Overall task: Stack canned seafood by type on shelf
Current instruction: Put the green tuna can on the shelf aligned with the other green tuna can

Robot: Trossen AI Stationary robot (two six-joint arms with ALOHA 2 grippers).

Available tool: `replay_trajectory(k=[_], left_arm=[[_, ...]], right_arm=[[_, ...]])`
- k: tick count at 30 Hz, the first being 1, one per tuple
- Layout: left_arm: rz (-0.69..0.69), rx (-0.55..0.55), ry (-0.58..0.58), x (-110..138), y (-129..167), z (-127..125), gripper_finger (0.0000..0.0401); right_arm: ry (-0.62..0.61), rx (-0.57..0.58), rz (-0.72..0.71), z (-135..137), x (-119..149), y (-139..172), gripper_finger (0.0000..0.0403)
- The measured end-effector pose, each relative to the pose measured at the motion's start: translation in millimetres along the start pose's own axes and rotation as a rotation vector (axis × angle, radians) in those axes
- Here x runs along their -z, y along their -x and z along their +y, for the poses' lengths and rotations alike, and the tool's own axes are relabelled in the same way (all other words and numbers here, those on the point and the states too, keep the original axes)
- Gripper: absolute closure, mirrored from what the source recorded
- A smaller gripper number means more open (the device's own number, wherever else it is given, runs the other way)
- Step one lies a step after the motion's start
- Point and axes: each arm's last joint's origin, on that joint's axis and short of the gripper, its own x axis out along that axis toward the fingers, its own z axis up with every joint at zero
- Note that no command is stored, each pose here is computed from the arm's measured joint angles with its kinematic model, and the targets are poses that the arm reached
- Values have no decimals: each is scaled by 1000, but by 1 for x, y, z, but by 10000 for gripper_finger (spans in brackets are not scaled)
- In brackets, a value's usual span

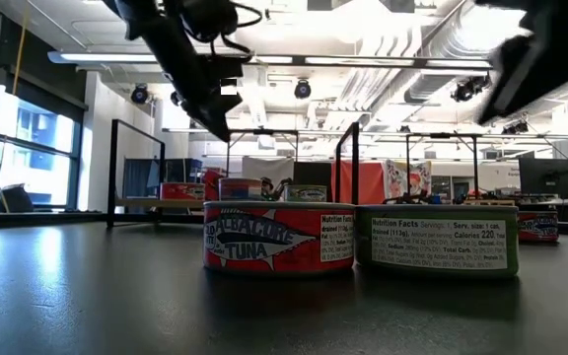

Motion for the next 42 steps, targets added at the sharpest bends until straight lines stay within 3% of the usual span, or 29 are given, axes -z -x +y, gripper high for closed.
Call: replay_trajectory(k=[7, 11, 16, 20, 24, 35, 42], left_arm=[[-68, 143, 6, 27, 25, -59, 401], [-207, 204, 61, 48, 49, -96, 401], [-399, 293, 123, 82, 77, -127, 401], [-480, 358, 130, 101, 91, -137, 401], [-504, 404, 121, 106, 102, -143, 401], [-569, 487, 201, 103, 117, -148, 401], [-579, 490, 219, 101, 117, -147, 401]], right_arm=[[-73, 198, 93, -6, 26, 5, 171], [-53, 175, 0, 8, 23, -1, 171], [71, 95, -136, 34, 12, -19, 171], [162, 64, -196, 48, 2, -39, 171], [173, 75, -228, 50, -8, -59, 171], [-8, 93, -372, 42, -39, -98, 171], [-48, 52, -406, 45, -43, -108, 171]])
